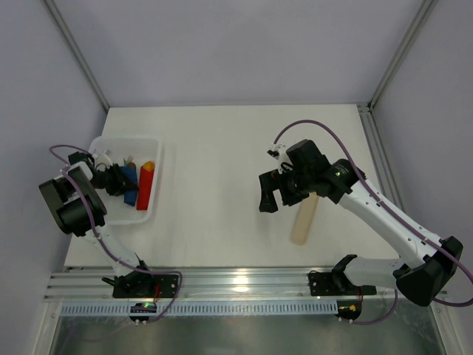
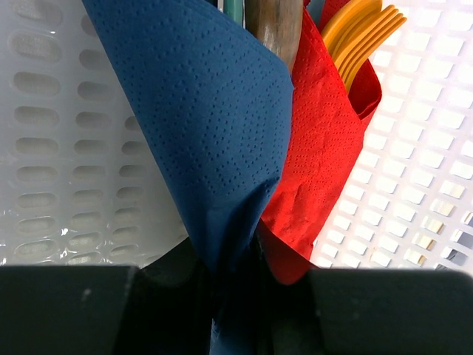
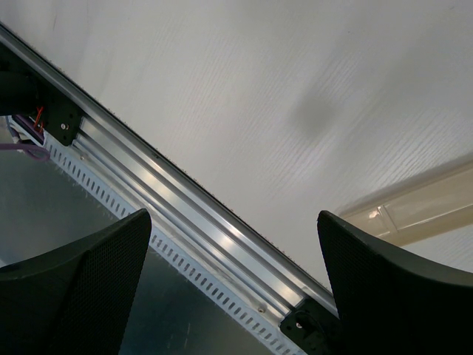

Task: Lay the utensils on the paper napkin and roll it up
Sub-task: Place the utensils in the bin.

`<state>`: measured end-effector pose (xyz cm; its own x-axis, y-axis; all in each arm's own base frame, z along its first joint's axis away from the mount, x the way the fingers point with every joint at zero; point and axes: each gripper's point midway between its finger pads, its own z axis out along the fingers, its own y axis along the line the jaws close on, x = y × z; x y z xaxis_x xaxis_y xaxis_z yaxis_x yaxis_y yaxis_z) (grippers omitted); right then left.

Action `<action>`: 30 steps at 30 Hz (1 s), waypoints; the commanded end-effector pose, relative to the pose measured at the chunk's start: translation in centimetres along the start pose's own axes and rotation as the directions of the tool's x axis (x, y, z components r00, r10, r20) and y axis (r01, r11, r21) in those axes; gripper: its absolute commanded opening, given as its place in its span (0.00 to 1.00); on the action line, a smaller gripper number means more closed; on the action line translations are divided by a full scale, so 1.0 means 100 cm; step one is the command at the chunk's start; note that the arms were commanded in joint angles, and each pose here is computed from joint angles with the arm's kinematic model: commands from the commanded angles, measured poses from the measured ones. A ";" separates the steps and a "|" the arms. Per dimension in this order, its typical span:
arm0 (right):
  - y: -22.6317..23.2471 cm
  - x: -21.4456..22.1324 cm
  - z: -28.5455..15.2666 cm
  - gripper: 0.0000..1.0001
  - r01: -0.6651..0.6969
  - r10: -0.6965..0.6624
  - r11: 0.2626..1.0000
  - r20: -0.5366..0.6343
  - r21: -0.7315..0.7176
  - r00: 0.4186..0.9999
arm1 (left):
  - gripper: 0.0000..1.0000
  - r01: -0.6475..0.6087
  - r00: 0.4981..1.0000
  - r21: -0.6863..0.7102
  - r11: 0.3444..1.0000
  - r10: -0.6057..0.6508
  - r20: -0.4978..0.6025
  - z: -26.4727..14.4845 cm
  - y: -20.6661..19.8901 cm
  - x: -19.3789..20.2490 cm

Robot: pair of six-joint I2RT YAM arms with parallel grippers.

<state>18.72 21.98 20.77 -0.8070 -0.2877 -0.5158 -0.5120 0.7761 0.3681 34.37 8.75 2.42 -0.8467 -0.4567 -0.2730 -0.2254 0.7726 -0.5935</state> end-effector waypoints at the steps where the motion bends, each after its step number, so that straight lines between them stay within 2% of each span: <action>1: 0.003 -0.008 -0.008 0.96 0.021 -0.020 1.000 0.043 -0.012 0.999 | 0.22 -0.014 1.000 -0.069 0.998 0.014 -0.011 0.003 0.015 -0.001; 17: 0.002 -0.007 -0.007 0.96 0.019 -0.019 1.000 0.039 -0.011 0.999 | 0.26 -0.010 1.000 -0.095 0.995 0.008 -0.022 0.002 0.019 -0.002; 18: 0.002 -0.007 -0.007 0.97 0.019 -0.019 1.000 0.039 -0.011 0.999 | 0.27 -0.012 1.000 -0.098 0.995 0.010 -0.022 0.001 0.020 -0.002; 19: 0.003 -0.008 -0.008 0.96 0.022 -0.021 1.000 0.043 -0.012 0.999 | 0.32 -0.012 1.000 -0.103 0.995 0.010 -0.023 0.001 0.020 -0.002; 28: 0.003 -0.007 -0.009 0.96 0.019 -0.019 1.000 0.043 -0.014 0.999 | 0.35 -0.012 1.000 -0.118 0.993 0.009 -0.027 0.000 0.022 -0.002; 30: 0.003 -0.007 -0.009 0.97 0.019 -0.018 1.000 0.042 -0.014 0.999 | 0.39 -0.012 1.000 -0.142 0.990 0.008 -0.028 -0.002 0.025 -0.002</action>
<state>18.77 21.94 20.77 -0.8076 -0.2859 -0.5158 -0.5102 0.7773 0.3681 34.43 8.88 2.62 -0.8521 -0.4552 -0.2583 -0.2406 0.7790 -0.5790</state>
